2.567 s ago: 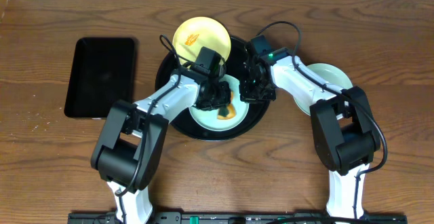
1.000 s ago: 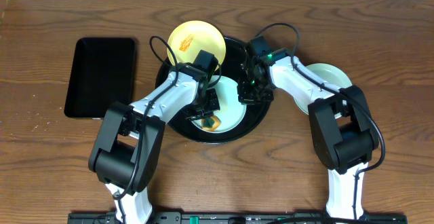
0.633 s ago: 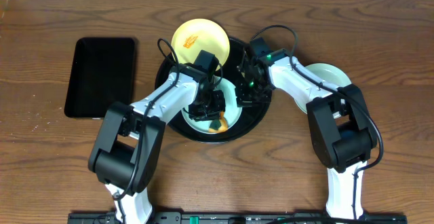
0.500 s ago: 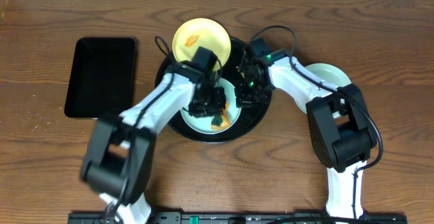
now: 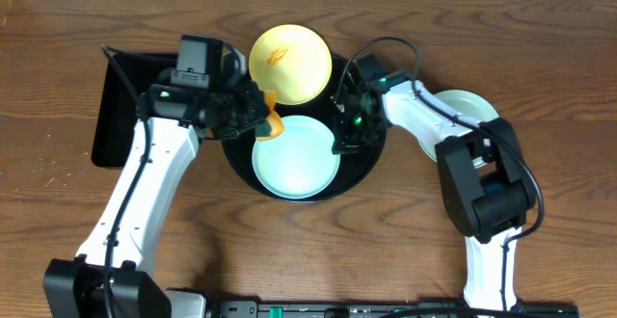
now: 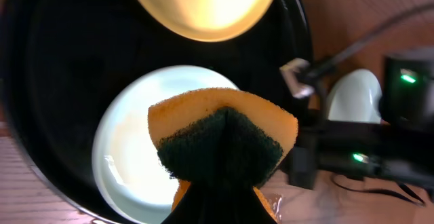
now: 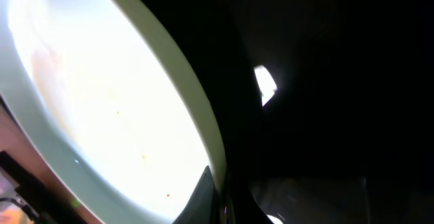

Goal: Clean dirty plates on tray and stack at the side

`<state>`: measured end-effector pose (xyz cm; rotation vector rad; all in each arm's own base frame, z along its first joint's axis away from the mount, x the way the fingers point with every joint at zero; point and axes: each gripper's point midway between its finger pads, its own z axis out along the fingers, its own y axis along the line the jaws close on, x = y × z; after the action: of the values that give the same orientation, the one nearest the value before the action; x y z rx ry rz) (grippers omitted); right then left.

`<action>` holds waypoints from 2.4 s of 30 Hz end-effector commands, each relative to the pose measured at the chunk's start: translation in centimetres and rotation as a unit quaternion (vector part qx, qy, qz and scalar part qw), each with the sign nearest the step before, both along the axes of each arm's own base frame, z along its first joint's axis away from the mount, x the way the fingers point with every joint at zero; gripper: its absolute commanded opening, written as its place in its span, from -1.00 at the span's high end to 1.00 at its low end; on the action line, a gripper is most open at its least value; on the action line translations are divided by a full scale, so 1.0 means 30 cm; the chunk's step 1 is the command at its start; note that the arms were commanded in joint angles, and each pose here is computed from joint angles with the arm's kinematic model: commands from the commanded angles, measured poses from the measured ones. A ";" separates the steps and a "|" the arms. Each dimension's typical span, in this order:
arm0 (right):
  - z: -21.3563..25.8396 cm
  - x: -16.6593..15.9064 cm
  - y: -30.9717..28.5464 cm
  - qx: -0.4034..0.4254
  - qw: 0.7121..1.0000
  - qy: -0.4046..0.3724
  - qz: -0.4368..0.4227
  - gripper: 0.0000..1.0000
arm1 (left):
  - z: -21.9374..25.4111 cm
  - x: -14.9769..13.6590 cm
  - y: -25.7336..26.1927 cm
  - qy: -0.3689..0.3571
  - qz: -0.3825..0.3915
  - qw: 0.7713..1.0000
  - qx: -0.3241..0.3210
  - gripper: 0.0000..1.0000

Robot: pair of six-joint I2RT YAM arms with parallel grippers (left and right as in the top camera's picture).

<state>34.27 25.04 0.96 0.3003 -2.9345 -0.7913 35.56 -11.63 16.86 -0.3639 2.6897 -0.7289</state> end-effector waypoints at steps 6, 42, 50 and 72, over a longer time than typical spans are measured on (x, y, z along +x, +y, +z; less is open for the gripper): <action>0.261 0.071 -0.081 0.053 0.995 -0.084 -0.005 0.97 | 0.017 0.010 0.033 -0.009 0.002 1.000 0.004 0.85; 0.513 0.174 -0.433 -0.179 0.941 -0.254 -0.135 0.98 | -0.008 0.001 0.043 -0.001 0.006 1.000 0.014 0.85; 0.528 0.155 -0.377 -0.251 0.913 -0.295 -0.131 0.97 | -0.008 0.002 0.043 -0.001 0.006 1.000 0.014 0.85; 0.648 0.094 -0.321 -0.412 0.804 -0.417 -0.098 0.98 | -0.008 0.001 0.043 -0.001 0.006 1.000 0.014 0.85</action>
<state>37.04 16.11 18.31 0.3691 -3.6873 0.7396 35.71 -10.50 16.68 -0.3804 2.6887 -0.6992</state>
